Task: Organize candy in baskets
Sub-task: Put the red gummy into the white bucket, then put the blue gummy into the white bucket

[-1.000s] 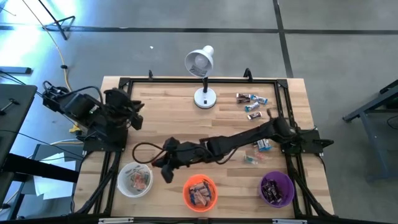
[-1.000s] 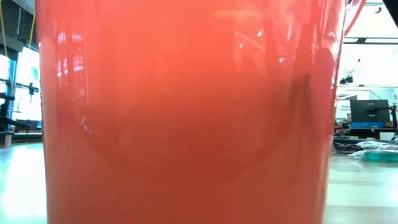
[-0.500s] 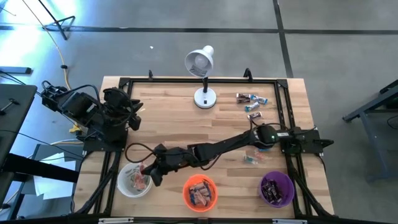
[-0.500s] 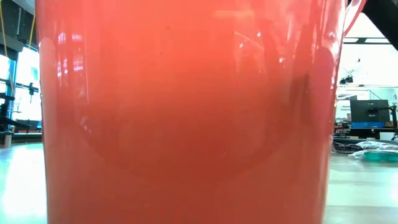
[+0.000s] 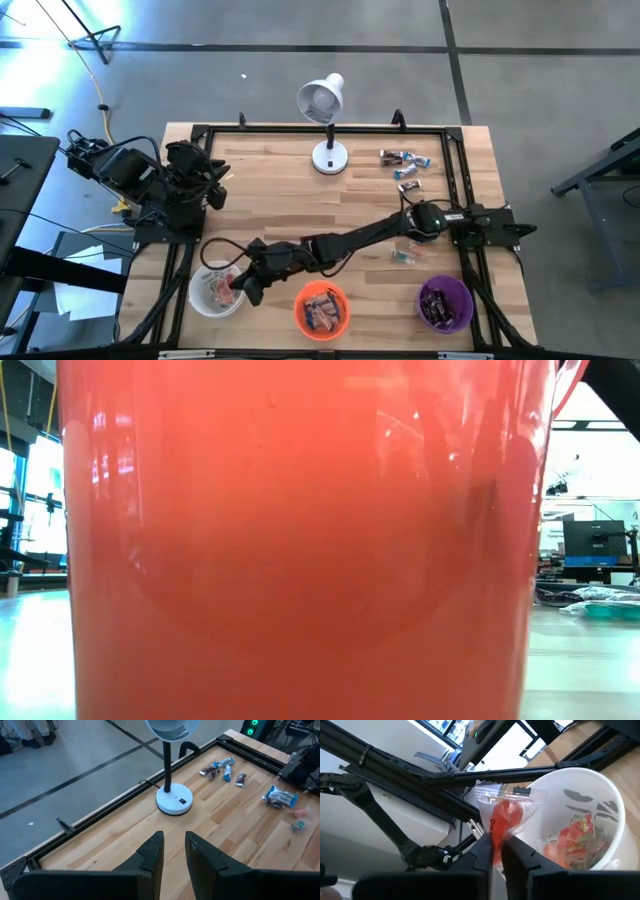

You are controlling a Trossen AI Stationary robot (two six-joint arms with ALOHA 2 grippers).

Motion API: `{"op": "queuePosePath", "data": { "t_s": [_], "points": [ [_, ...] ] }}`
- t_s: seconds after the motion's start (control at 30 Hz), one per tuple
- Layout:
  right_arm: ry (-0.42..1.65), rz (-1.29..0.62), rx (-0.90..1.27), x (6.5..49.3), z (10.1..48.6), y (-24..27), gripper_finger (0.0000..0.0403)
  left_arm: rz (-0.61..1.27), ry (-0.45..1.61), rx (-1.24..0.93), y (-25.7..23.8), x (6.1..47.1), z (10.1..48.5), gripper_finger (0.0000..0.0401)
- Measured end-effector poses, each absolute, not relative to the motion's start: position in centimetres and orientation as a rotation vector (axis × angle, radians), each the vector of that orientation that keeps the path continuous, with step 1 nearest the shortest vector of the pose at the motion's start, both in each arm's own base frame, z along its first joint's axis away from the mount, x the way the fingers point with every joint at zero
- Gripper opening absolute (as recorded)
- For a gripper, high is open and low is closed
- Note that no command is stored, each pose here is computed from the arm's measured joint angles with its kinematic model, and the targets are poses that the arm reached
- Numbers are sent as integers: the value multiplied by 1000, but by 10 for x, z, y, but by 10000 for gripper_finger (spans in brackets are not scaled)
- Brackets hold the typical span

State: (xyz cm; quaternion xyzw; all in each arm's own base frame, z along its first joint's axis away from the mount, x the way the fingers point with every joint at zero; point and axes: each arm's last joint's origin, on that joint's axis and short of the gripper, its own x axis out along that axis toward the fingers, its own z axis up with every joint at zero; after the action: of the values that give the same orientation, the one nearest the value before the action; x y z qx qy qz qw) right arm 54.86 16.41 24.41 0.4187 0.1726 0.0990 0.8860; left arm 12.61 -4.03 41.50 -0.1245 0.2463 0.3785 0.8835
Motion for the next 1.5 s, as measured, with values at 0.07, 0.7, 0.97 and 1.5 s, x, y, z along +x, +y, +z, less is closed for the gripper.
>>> {"op": "queuePosePath", "data": {
  "t_s": [0.07,0.7,0.97,1.5],
  "points": [
    [352,197,869,550,242,162,37,788,513,-259,-40,126,415,64],
    [375,297,901,561,223,149,84,783,519,-239,-40,126,415,64],
    [365,286,895,563,223,143,154,783,519,-238,-40,126,415,64],
    [887,148,780,526,244,119,117,683,624,-204,-45,125,413,64]
  ]
}}
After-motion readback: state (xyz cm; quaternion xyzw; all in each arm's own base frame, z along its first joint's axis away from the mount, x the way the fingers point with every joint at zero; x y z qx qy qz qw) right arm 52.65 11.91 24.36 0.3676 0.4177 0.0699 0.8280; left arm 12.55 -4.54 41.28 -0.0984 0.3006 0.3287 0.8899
